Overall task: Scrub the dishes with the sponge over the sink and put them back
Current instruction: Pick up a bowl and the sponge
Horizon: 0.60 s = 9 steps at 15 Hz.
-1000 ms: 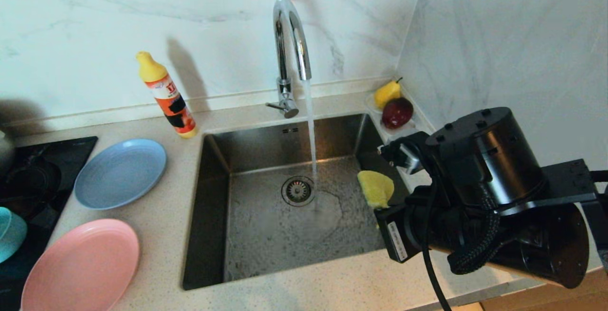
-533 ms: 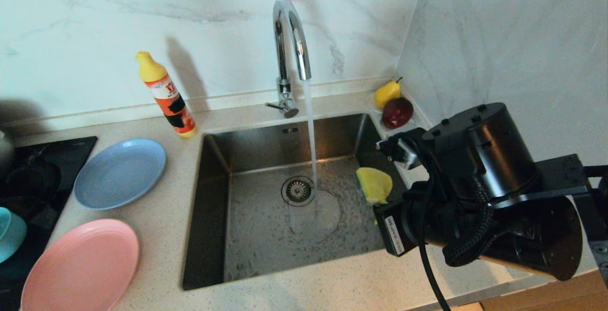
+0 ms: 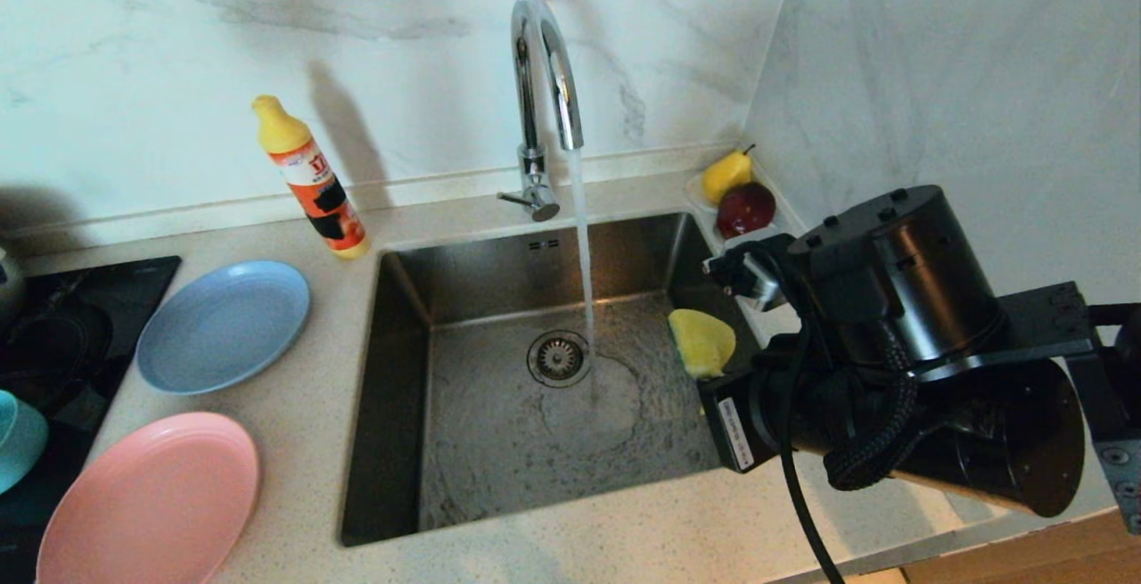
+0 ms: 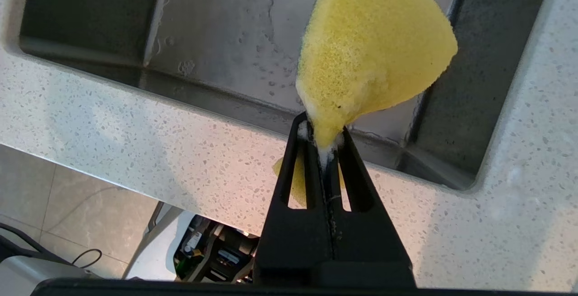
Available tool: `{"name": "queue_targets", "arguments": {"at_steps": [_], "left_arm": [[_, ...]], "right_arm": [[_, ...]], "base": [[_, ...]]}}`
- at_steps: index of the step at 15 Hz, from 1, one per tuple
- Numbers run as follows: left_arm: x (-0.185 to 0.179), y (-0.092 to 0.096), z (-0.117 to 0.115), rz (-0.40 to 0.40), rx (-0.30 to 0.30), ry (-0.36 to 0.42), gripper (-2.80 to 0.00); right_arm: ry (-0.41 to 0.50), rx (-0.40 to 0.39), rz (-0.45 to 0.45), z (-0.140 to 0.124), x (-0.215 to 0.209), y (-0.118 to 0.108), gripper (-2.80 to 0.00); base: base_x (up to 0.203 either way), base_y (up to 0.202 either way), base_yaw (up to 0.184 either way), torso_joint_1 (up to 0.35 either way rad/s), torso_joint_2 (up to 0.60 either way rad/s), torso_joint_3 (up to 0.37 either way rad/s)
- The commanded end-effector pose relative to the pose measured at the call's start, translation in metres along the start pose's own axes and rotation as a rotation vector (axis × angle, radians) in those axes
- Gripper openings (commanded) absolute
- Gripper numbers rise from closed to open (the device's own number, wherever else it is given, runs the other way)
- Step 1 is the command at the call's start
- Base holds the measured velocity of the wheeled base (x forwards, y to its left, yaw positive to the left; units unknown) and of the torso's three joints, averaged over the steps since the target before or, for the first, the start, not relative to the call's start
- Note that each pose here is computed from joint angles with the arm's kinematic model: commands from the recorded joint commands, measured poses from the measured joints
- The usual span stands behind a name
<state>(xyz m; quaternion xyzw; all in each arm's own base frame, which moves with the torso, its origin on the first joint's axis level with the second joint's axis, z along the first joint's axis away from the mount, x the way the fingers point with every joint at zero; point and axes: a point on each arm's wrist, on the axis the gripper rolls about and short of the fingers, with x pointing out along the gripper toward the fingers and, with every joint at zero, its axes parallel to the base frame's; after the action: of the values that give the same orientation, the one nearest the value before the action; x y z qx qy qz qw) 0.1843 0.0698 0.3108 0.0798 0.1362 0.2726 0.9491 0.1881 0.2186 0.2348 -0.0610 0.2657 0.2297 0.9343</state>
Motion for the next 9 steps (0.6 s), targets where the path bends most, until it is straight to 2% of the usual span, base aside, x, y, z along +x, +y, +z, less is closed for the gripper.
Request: {"name": "queue_targets", "arguments": {"at_steps": [1,3,5,7,9], "left_arm": [[0.064,0.032,-0.018,0.004,-0.079,0.136,-2.8],[0.083,0.072,-0.038,0.005,-0.192,0.212,-2.8],[0.083,0.105,-0.057,-0.025,-0.331,0.277,-2.8],[0.081,0.128,-0.075,-0.023,-0.457,0.354,-2.8],[0.08,0.142,-0.092,0.011,-0.546,0.42,-2.8]], "right_arm": [[0.008,-0.002,-0.003,-0.001,0.003,0.001,-2.8],[0.01,-0.004,-0.004,-0.001,0.005,0.001,-2.8],[0.014,-0.006,-0.005,-0.002,0.005,0.002,-2.8],[0.02,-0.005,-0.004,-0.004,0.006,0.002,-2.8],[0.021,-0.001,-0.006,-0.004,0.006,0.001,-2.8]], "base": [[0.0,0.0,0.0,0.0,0.0,0.0],[0.0,0.0,0.0,0.0,0.0,0.0],[0.0,0.0,0.0,0.0,0.0,0.0],[0.0,0.0,0.0,0.0,0.0,0.0],[0.0,0.0,0.0,0.0,0.0,0.0]]}}
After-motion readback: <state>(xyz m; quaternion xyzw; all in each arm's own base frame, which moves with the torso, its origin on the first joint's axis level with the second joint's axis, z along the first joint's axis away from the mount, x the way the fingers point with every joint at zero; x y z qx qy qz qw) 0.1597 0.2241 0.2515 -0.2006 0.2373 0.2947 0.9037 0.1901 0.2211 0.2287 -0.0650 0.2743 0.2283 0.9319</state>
